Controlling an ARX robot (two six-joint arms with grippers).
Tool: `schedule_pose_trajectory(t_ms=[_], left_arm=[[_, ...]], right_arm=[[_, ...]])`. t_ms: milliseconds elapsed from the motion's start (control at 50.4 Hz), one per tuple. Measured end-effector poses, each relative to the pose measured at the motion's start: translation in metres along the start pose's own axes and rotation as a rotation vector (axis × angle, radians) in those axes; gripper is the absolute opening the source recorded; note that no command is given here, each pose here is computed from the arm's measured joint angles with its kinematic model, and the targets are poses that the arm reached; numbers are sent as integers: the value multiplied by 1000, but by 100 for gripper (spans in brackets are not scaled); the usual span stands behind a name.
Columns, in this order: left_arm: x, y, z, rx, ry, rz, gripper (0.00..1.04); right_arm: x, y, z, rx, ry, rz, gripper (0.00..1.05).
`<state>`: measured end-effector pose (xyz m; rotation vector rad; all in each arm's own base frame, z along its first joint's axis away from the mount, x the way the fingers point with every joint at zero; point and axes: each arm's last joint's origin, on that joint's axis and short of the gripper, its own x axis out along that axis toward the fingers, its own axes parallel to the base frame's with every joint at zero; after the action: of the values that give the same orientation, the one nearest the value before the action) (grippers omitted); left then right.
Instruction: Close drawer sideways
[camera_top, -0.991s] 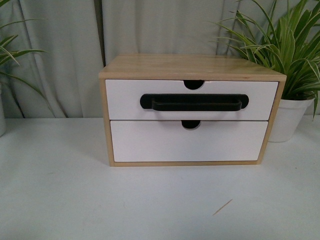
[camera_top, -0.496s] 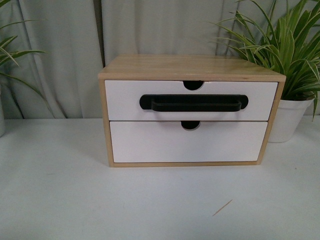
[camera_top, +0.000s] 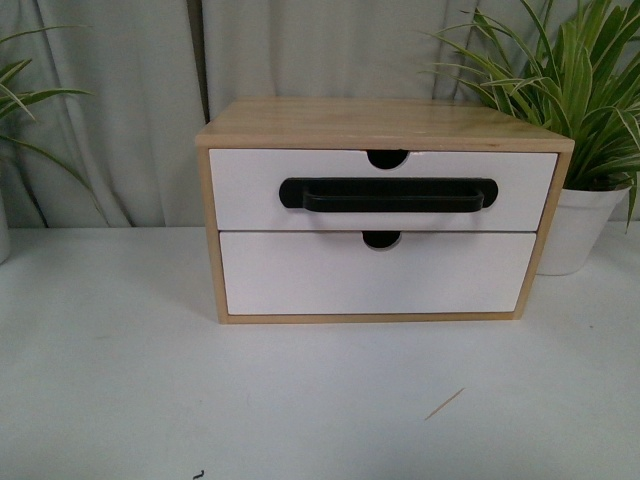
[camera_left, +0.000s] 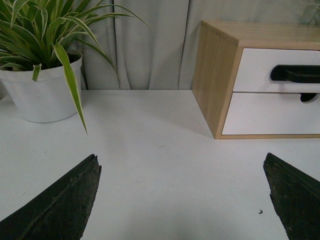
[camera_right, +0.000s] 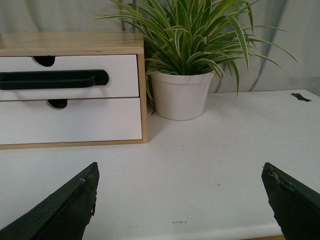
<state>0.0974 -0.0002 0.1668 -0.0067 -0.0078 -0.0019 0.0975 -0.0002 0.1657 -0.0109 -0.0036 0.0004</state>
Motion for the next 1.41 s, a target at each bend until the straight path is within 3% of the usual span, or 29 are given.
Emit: schedule_pose_trajectory(t_ms=[1407], left_arm=[[0, 0, 0, 0, 0, 0, 99]], right_arm=[[0, 0, 0, 0, 0, 0, 96]])
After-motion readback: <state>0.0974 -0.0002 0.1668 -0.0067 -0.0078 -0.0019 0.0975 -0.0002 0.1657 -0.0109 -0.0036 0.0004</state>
